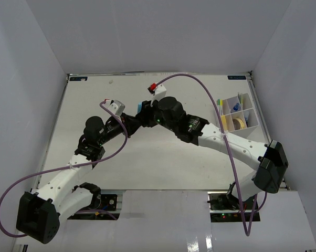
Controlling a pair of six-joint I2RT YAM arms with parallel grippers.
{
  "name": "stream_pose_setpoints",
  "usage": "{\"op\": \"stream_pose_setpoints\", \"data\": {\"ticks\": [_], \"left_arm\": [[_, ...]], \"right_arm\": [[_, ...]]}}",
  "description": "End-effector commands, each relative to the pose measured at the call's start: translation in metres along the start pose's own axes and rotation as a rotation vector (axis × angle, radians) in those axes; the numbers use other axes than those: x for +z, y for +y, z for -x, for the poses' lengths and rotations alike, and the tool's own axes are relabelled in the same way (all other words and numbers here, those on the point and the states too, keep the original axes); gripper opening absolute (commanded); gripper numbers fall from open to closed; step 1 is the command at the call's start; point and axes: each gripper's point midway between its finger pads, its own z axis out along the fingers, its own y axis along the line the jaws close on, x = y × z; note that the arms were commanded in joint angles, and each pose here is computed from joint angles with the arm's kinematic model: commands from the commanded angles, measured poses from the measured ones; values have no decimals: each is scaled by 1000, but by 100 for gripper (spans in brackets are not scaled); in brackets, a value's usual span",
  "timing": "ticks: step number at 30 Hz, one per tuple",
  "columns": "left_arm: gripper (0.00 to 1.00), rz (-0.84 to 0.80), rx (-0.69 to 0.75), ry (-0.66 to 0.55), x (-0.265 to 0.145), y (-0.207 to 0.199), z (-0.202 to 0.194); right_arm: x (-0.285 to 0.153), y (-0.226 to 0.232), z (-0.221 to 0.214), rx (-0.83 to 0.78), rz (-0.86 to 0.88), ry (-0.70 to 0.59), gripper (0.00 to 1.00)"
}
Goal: Sort the stationery into containers
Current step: Close the pen cap on the pen.
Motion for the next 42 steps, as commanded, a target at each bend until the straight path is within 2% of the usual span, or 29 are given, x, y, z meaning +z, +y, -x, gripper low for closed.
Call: {"op": "stream_pose_setpoints", "data": {"ticks": [1, 12, 42], "left_arm": [[0, -39, 93, -169, 0, -14, 57], [0, -55, 80, -155, 3, -16, 53], [0, -87, 45, -90, 15, -24, 35]], "right_arm": [[-8, -12, -31, -46, -36, 113, 44], [-8, -9, -12, -52, -32, 73, 48], [-23, 0, 67, -69, -29, -144, 55]]}}
